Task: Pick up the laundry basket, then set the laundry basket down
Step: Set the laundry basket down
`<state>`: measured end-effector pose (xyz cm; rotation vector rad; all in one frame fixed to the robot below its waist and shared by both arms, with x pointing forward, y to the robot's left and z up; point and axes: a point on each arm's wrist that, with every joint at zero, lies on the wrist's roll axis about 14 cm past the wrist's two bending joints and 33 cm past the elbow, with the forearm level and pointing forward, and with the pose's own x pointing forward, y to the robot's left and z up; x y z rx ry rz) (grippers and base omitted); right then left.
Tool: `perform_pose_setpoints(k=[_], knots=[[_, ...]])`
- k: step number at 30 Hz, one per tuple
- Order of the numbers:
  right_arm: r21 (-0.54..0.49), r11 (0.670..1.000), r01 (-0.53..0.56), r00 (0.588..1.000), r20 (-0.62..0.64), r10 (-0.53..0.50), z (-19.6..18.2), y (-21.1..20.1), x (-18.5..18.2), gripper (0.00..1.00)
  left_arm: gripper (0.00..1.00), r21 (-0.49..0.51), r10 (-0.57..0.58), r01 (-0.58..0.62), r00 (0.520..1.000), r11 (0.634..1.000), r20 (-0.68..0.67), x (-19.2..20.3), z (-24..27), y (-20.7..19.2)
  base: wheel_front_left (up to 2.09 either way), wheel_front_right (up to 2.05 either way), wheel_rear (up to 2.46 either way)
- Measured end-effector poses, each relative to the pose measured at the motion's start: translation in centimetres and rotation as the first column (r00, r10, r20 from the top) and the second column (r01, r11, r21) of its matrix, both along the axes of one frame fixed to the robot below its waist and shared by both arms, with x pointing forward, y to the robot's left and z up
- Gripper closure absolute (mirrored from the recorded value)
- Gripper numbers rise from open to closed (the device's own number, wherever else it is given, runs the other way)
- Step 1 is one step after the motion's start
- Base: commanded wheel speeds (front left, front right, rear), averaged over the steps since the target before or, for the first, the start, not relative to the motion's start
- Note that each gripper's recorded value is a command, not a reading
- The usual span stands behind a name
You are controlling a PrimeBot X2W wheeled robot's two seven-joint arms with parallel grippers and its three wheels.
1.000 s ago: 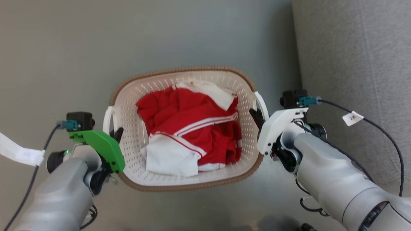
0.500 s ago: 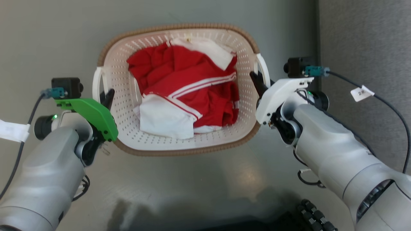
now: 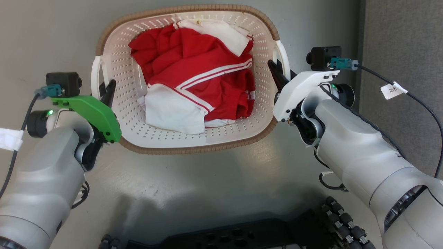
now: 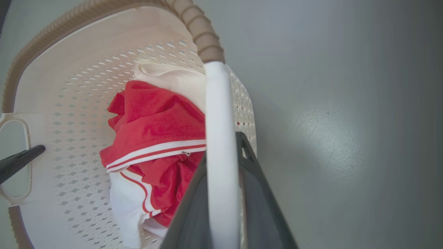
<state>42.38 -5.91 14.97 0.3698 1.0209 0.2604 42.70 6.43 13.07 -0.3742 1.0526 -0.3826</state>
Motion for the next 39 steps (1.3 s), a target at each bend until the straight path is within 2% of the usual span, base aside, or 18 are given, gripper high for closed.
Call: perform_pose_setpoints(k=[12,13,14,15,26,39], knots=[[-0.026,0.999,0.025,1.000,-0.002,-0.025,-1.1,-0.5,0.4,1.00,1.00,-0.004,-0.005,0.005,1.000,1.000,0.007,-0.1,-1.1,-0.2,0.00,0.00,0.00],[-0.029,0.999,0.029,1.000,0.000,-0.029,-1.1,-0.6,0.5,0.71,0.98,-0.004,-0.005,0.005,1.000,1.000,0.008,-0.1,-1.1,-0.2,0.00,0.00,0.00],[-0.030,0.999,0.034,0.999,0.004,-0.034,-1.1,-0.6,0.7,0.71,0.48,-0.002,-0.007,0.007,1.000,1.000,0.008,-0.1,-1.1,-0.2,0.00,0.00,0.00],[-0.027,0.999,0.041,0.999,0.010,-0.041,-1.0,-0.6,1.0,0.00,0.00,0.001,-0.010,0.010,1.000,1.000,0.009,-0.1,-1.2,-0.1,0.00,0.00,0.00],[-0.056,0.996,0.064,0.997,0.039,-0.062,-0.3,-1.9,2.0,0.00,0.00,0.008,-0.039,0.039,0.999,0.999,0.019,-0.2,-0.7,-0.2,0.00,0.00,0.00],[-0.057,0.995,0.085,0.992,0.099,-0.079,3.0,-2.4,2.4,0.00,0.00,0.029,-0.036,0.033,0.997,0.999,0.072,0.3,2.3,0.5,0.00,0.00,0.00]])
